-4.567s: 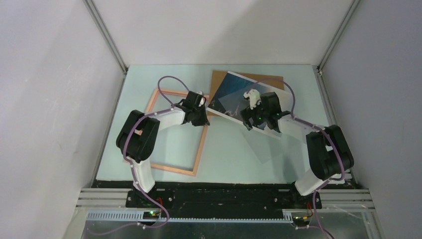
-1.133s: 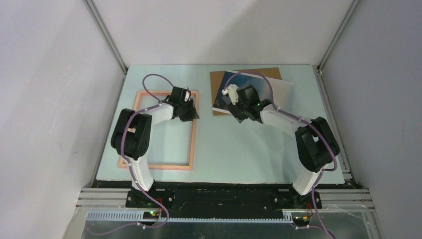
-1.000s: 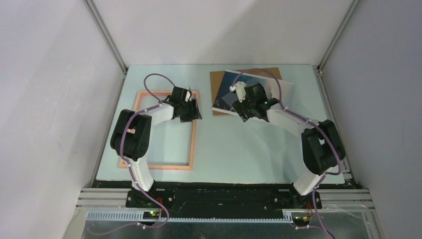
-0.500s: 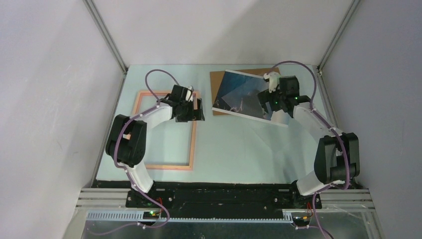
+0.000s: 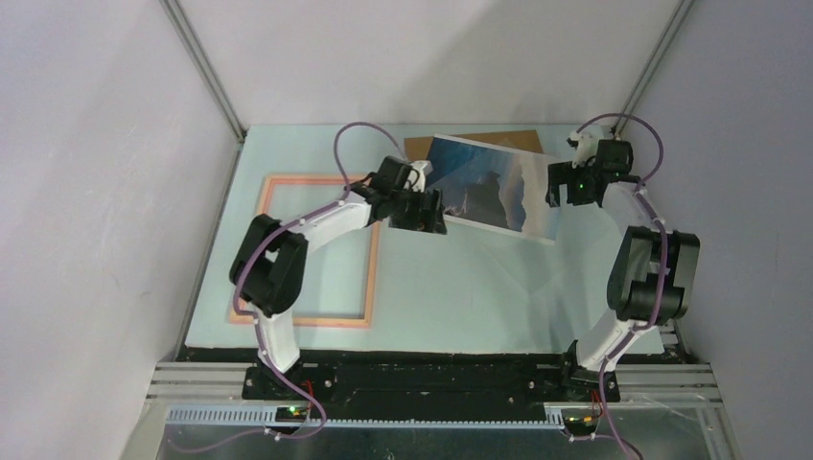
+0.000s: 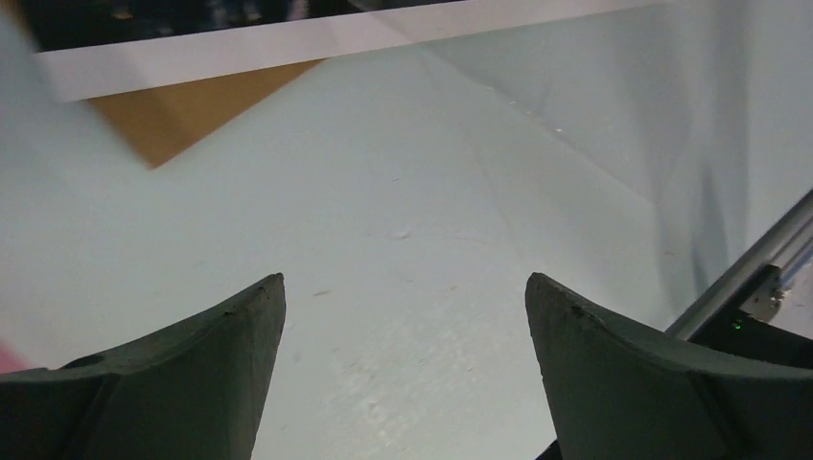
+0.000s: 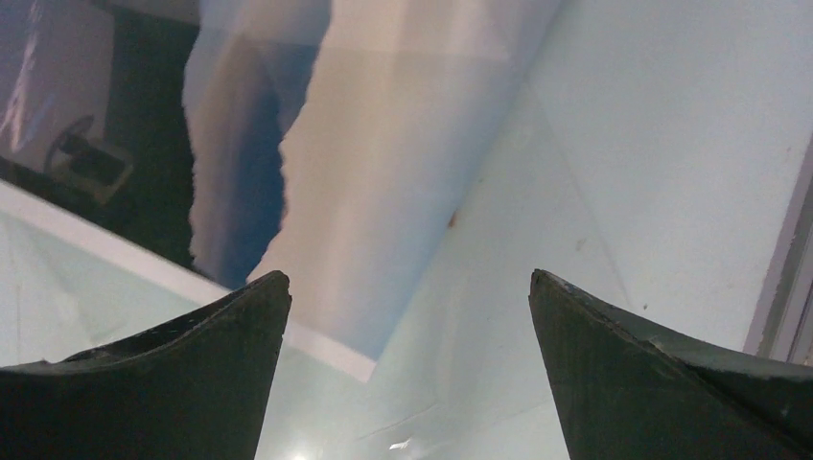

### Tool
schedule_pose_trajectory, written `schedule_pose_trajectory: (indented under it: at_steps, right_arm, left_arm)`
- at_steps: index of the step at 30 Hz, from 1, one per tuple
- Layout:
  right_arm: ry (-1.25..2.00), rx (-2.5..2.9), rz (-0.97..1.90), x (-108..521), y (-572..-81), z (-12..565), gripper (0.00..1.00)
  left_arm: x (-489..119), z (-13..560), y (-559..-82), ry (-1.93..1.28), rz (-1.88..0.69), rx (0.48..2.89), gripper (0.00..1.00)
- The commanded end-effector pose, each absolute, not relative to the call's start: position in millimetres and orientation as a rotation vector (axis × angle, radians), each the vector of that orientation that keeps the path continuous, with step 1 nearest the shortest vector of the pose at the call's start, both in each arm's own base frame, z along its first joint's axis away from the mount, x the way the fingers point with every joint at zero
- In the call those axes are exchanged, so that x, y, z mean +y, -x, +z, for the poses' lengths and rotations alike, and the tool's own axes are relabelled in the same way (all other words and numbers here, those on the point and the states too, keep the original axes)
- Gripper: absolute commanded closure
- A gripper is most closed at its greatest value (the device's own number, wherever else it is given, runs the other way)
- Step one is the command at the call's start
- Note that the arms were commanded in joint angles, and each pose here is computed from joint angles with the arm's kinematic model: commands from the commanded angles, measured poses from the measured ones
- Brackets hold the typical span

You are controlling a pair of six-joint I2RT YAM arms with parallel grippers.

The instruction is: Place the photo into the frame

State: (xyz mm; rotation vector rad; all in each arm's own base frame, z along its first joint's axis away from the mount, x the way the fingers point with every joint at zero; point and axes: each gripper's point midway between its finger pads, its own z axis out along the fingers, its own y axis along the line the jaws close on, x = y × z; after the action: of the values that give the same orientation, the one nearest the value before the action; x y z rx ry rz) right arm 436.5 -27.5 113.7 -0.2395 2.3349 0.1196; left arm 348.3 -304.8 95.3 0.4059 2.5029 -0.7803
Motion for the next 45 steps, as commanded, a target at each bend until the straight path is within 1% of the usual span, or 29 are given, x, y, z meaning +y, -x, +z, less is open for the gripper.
schedule_pose_trajectory:
  at_steps: [1, 2, 5, 6, 7, 8, 9, 10, 11, 12, 19, 30, 39, 45]
  right_arm:
    - [0.226, 2.293, 0.155, -44, -466, 129, 0.01]
    - [0.221, 2.294, 0.156, -50, -473, 129, 0.01]
    - [0.203, 2.333, 0.184, -60, -482, 116, 0.01]
    - [0.196, 2.321, 0.179, -67, -488, 122, 0.01]
    - [0.19, 2.351, 0.203, -67, -489, 111, 0.01]
    - [0.185, 2.339, 0.2, -73, -495, 116, 0.01]
    - [0.182, 2.366, 0.222, -73, -495, 106, 0.01]
    - [0.187, 2.355, 0.215, -78, -500, 111, 0.01]
    - [0.193, 2.378, 0.232, -78, -500, 101, 0.02]
    - [0.195, 2.371, 0.229, -81, -504, 105, 0.02]
    - [0.237, 2.434, 0.284, -85, -513, 79, 0.02]
    - [0.301, 2.519, 0.479, -71, -509, 49, 0.03]
    - [0.322, 2.565, 0.545, -66, -505, 37, 0.04]
    - [0.357, 2.568, 0.586, -60, -502, 40, 0.04]
  left_arm:
    - [-346, 99, -348, -0.397, -0.905, 2.512, 0.03]
    - [-356, 103, -348, -0.386, -0.927, 2.509, 0.03]
    - [-371, 90, -345, -0.358, -0.955, 2.555, 0.04]
    - [-378, 92, -344, -0.346, -0.972, 2.558, 0.04]
    - [-381, 85, -343, -0.34, -0.974, 2.577, 0.04]
    - [-388, 86, -342, -0.33, -0.988, 2.58, 0.04]
    - [-390, 80, -340, -0.324, -0.988, 2.596, 0.04]
    - [-396, 81, -339, -0.313, -1.001, 2.601, 0.04]
    - [-399, 76, -338, -0.29, -1.004, 2.619, 0.04]
    - [-404, 77, -337, -0.287, -1.012, 2.619, 0.04]
    - [-424, 69, -334, -0.186, -1.043, 2.662, 0.04]
    - [-441, 69, -329, -0.164, -1.064, 2.67, 0.04]
    - [-452, 56, -325, -0.146, -1.086, 2.707, 0.04]
    - [-453, 45, -322, -0.132, -1.085, 2.736, 0.04]
